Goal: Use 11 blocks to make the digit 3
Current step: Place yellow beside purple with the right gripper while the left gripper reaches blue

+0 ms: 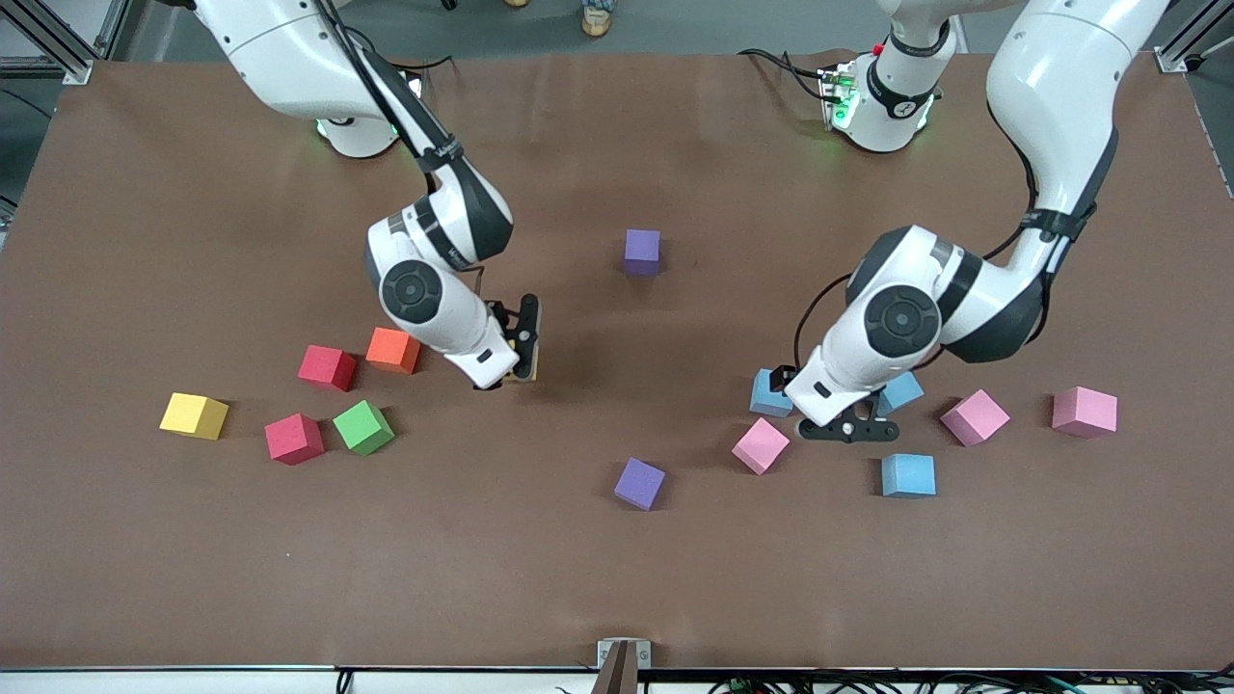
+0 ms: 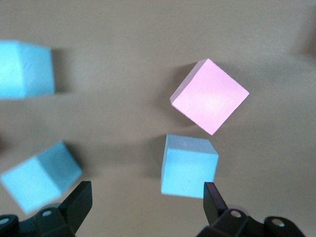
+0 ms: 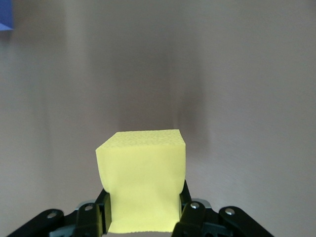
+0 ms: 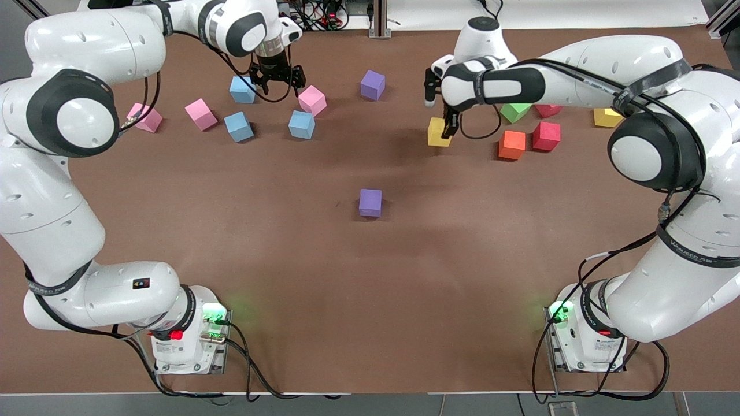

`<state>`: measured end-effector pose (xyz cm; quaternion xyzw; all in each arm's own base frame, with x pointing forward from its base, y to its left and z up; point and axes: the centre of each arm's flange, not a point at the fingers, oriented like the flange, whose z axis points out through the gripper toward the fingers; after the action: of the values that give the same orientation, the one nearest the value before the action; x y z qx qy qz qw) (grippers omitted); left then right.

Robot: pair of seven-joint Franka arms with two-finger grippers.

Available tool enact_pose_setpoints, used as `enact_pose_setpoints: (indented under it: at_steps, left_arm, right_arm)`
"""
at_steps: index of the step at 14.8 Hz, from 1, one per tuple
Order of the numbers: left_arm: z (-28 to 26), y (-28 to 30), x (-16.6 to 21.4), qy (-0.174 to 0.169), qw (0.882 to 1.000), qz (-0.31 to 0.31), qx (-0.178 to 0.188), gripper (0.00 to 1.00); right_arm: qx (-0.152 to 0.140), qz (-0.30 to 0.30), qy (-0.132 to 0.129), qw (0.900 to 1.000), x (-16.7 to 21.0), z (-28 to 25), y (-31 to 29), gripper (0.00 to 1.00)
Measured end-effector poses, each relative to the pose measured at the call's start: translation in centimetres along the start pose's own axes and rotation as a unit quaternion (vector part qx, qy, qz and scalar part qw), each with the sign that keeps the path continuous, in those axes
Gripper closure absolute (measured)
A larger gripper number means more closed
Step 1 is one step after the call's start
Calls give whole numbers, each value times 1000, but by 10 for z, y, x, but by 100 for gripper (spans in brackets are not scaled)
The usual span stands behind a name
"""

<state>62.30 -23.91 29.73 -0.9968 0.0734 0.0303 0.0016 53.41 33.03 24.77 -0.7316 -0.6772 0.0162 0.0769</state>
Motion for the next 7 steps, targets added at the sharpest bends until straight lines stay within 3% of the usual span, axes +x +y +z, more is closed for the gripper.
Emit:
enact_pose_setpoints:
  at_steps: [7]
  left_arm:
    - [48, 23, -7, -12, 998, 58, -25, 0]
  right_arm:
    - [1, -16, -17, 1000, 36, 20, -92, 46]
